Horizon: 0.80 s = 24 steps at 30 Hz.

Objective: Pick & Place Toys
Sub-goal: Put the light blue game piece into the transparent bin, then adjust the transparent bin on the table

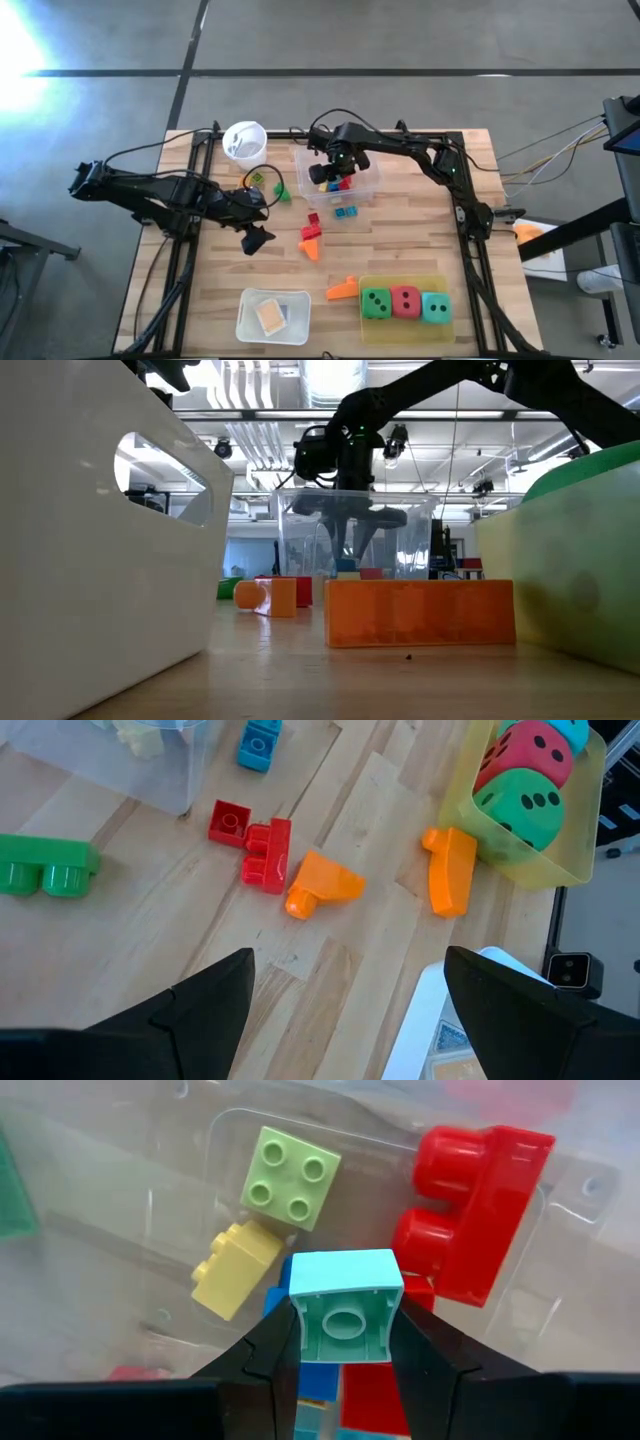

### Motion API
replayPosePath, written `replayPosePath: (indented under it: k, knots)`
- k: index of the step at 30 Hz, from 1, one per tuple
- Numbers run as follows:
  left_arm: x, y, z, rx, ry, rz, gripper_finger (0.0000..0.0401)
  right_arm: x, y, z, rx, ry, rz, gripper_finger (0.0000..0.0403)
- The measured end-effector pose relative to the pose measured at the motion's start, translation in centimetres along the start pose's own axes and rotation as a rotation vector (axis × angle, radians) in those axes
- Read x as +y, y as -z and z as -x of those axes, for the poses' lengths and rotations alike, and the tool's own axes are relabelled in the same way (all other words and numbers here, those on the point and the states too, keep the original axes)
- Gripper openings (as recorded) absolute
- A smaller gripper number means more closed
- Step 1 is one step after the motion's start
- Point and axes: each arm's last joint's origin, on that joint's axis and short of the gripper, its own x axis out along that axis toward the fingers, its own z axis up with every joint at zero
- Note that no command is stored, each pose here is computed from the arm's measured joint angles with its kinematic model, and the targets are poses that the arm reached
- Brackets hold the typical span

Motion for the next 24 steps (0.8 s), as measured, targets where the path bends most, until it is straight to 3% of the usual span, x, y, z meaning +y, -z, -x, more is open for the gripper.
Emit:
replayPosePath:
  k: [15, 24]
  knots:
    - [0.00, 0.00, 0.00, 0.000, 0.000, -0.002, 0.0330, 0.02, -0.01, -0.02, 0.000, -0.003, 0.010, 0.0117]
    - [0.00, 0.00, 0.00, 0.000, 0.000, -0.003, 0.0330, 0.01, 0.04, -0.06, 0.006, -0.004, 0.033, 0.0296]
